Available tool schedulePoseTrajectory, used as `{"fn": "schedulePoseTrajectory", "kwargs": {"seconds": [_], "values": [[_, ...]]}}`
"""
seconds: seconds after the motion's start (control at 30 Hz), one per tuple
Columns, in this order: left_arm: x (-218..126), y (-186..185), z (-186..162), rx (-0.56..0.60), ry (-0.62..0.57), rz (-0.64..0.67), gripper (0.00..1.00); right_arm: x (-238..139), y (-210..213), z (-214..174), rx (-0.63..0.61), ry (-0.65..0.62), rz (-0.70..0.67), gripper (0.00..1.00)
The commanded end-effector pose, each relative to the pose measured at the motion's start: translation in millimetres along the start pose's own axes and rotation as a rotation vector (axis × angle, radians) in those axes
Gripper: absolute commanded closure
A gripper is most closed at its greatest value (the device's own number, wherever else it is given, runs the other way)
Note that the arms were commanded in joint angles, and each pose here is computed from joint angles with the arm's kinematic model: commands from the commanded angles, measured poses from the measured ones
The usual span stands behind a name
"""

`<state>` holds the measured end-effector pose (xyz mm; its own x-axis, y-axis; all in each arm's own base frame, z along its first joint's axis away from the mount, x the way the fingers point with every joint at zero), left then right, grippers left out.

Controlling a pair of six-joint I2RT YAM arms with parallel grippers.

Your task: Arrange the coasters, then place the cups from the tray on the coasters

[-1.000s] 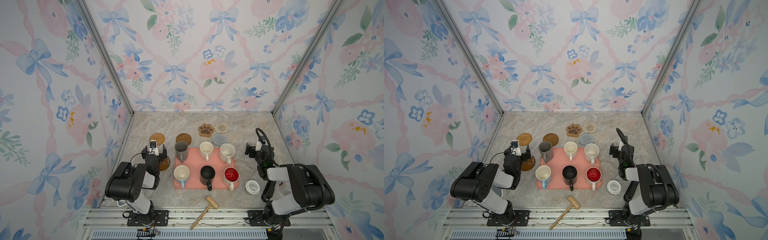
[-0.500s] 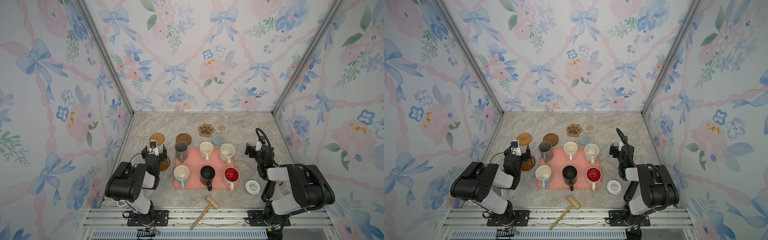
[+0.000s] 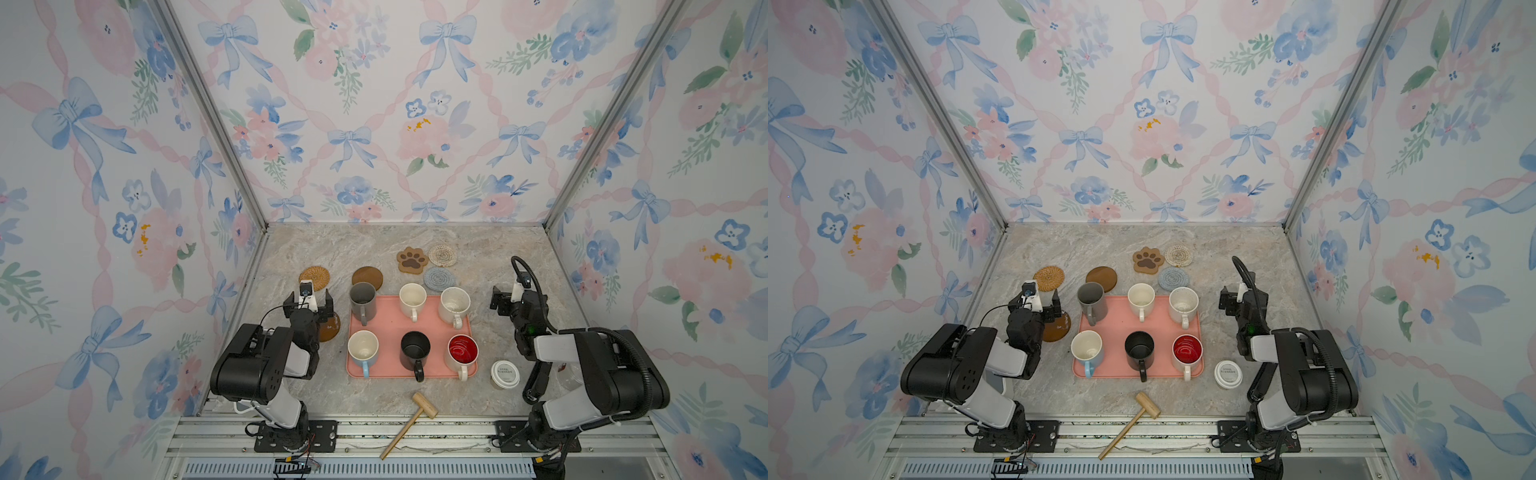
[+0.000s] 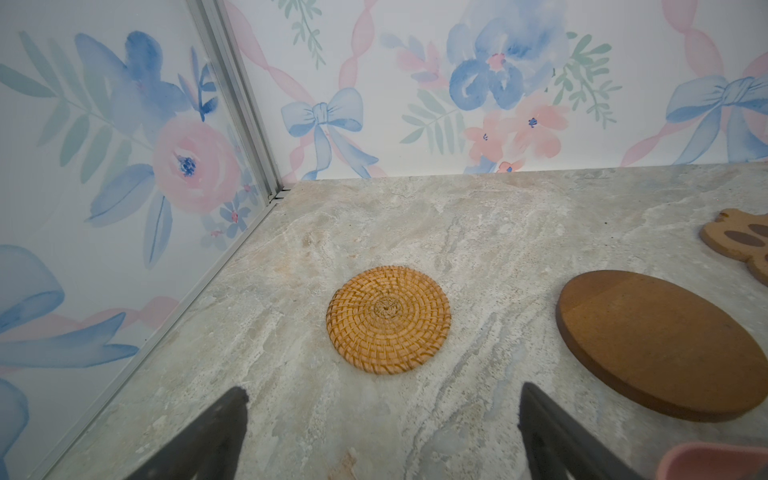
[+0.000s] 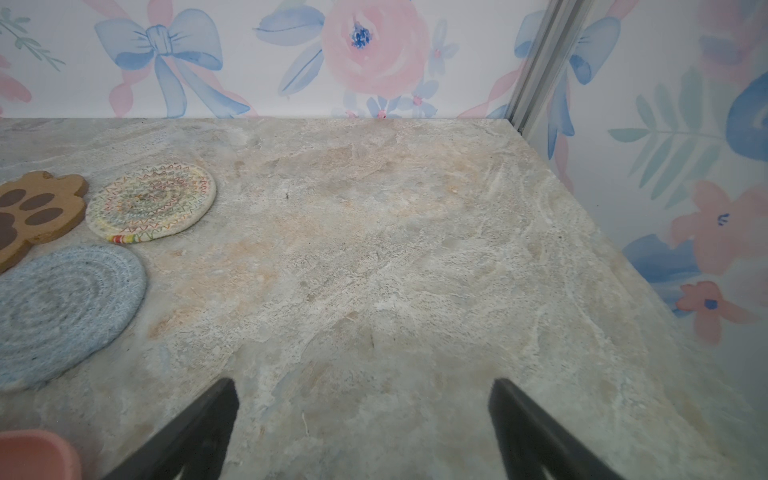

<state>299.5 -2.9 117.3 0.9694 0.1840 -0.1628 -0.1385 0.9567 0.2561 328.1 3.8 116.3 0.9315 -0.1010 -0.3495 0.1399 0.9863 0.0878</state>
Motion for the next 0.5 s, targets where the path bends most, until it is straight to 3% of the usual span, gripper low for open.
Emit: {"fn": "schedulePoseTrajectory", "kwargs": {"seconds": [0.0,0.07,0.23,0.3,0.47], "values": [[0.9,5.2,9.3,-0.025,-0.022,0.025,0.06,5.0,1.9,22.0,-0.006,0.012,-0.025,0.04],[0.3,10.2,17.3,-0.033,-0.014,0.054,0.04,4.8,0.0,31.3,-0.013,0.092,-0.048,0.12],[-10.5,20.8,38.6,-0.057,-0.039,0.084,0.02,0.2,1.1,41.9,0.021,0.121,-0.044,0.14],[-18.9,22.6,47.5,-0.066,-0.085,0.069,0.02,-0.4,5.1,49.4,0.025,0.176,-0.034,0.21],[-36.7,22.3,61.4,-0.082,-0.161,-0.004,0.02,5.1,27.1,84.6,0.055,0.314,0.092,0.32]]}}
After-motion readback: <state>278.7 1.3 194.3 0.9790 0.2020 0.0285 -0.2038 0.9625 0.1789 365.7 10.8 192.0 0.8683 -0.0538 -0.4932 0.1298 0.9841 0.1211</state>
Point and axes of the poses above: each gripper's point midway between its finger pads, its own x axis out along the fingers, its own y axis along the line the jaws close on, z = x × y, the point moved 7 cm from there along -x, back along the fingers, and after that the axes turned 8 degrees about x, right-handed, at the moved point
